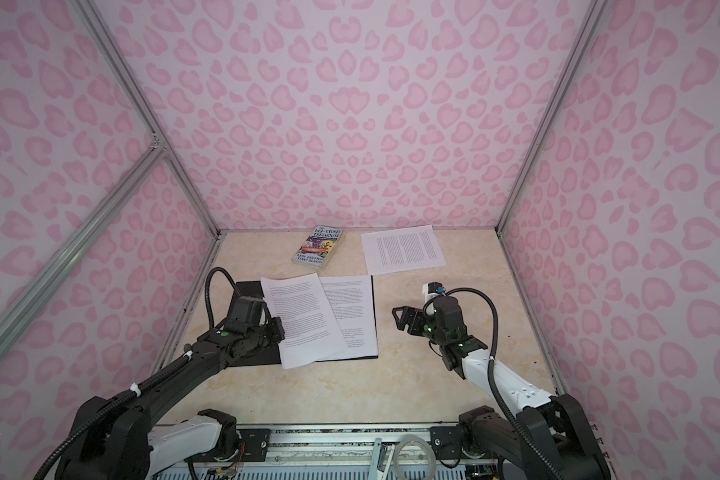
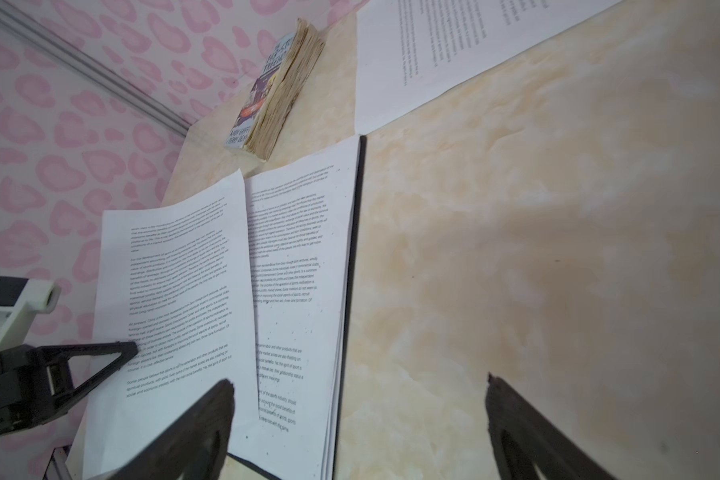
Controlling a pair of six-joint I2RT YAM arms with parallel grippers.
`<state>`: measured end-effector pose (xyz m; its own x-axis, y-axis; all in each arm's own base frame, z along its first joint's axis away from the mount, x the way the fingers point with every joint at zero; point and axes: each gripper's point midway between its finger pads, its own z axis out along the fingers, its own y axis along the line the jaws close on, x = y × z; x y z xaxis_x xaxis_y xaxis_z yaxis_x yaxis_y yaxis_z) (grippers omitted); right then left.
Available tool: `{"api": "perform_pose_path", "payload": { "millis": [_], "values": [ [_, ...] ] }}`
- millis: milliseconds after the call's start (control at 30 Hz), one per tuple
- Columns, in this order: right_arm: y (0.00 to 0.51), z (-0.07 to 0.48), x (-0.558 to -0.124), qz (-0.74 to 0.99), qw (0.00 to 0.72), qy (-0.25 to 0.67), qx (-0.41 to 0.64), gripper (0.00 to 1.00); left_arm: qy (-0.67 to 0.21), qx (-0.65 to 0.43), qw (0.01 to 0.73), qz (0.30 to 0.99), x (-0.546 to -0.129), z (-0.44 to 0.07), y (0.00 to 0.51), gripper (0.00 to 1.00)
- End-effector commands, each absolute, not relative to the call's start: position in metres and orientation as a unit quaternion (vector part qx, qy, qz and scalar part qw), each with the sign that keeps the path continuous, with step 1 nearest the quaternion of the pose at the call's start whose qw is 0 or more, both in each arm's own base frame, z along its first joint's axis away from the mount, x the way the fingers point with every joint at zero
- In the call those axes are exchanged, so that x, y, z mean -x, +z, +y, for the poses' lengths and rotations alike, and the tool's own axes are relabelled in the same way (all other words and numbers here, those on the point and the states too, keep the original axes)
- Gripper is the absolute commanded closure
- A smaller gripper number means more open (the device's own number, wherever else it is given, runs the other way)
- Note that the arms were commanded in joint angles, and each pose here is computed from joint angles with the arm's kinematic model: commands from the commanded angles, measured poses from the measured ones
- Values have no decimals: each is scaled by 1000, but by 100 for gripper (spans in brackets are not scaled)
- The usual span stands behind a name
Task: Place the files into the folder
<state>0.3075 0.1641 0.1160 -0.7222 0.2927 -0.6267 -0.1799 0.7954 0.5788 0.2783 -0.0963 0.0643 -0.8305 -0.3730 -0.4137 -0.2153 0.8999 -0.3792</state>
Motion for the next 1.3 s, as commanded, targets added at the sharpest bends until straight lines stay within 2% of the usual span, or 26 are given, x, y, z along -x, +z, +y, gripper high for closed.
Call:
{"api": "perform_pose_path", "payload": {
  "millis": [0,133,300,333,400,700,867,1133,1267],
  "values": [
    [121,203,-307,874,364,321,26,6,-113,167,253,946,-282,-80,54,96],
    [120,266,-309,886,327,313,100,6,-88,169,236,953,-283,-75,43,97],
    [94,326,-321,895,275,321,140,7,-100,162,219,957,-284,-83,34,97],
    [85,336,-324,901,262,315,145,10,-101,160,217,958,-284,-83,34,97],
    [72,350,-331,908,247,301,153,13,-102,160,216,958,-284,-84,33,97],
    [51,393,-348,913,202,313,166,13,-95,161,214,959,-286,-82,29,97],
    [49,403,-352,910,193,327,164,19,-95,158,205,961,-287,-85,25,97],
    [53,419,-352,898,167,375,156,38,-98,157,206,961,-287,-86,27,97],
    [57,421,-353,895,162,388,150,53,-98,157,207,961,-288,-86,27,97]
  ]
}}
